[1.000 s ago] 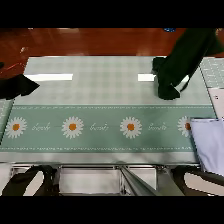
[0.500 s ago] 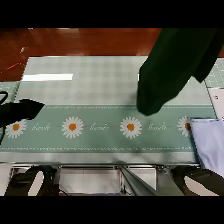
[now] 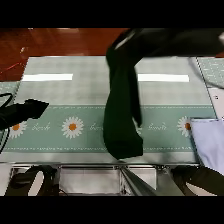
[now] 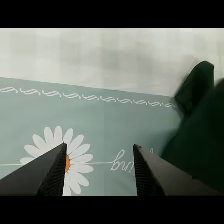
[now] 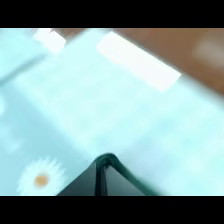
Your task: Fold the shirts.
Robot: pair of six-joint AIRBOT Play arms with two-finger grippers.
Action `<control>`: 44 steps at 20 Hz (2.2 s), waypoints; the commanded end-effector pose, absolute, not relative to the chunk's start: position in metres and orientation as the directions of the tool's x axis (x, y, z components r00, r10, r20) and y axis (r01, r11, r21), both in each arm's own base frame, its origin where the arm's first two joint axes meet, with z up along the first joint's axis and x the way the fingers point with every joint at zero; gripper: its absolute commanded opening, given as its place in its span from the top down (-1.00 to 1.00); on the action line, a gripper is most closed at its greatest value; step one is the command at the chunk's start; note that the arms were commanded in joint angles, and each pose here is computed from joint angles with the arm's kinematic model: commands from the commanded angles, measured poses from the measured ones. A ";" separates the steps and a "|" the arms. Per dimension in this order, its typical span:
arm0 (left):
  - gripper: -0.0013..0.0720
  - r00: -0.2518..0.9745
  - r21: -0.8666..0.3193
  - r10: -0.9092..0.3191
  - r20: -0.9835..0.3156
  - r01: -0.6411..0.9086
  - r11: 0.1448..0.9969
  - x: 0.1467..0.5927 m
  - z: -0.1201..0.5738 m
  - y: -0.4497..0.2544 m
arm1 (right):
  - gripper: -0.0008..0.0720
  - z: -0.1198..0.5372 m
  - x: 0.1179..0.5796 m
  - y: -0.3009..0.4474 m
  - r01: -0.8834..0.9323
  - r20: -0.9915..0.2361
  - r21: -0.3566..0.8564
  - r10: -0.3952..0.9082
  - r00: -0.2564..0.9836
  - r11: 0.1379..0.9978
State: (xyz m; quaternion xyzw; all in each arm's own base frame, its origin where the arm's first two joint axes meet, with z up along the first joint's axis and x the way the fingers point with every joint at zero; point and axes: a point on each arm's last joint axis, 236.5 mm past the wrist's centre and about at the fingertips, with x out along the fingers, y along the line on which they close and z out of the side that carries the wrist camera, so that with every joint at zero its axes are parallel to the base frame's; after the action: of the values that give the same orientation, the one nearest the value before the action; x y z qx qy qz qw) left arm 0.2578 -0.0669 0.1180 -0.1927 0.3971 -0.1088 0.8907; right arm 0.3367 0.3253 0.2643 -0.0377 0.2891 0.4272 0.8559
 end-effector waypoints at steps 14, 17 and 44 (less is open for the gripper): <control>-0.42 0.392 -0.611 -0.558 -0.732 -0.013 0.792 0.275 0.054 -0.105 | -0.14 0.085 0.383 0.094 -0.098 -0.857 0.193 0.217 0.468 0.976; -0.42 0.299 -0.743 -0.707 -0.641 -0.012 0.669 0.294 0.035 -0.134 | -0.14 0.047 0.341 0.020 0.154 -0.869 0.268 0.170 0.465 0.951; 0.90 -0.040 -0.732 -0.731 -0.681 0.058 0.679 0.371 -0.080 -0.256 | -0.14 -0.068 0.164 0.120 0.147 -0.873 0.480 0.487 -0.013 0.865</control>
State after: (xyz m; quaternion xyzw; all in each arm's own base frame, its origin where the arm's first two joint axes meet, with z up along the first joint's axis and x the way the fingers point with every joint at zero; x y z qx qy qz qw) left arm 0.3750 -0.2599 -0.0818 -0.2837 0.6428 -0.2963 0.6469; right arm 0.1980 0.1070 -0.0575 0.2136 0.6609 0.1058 0.7116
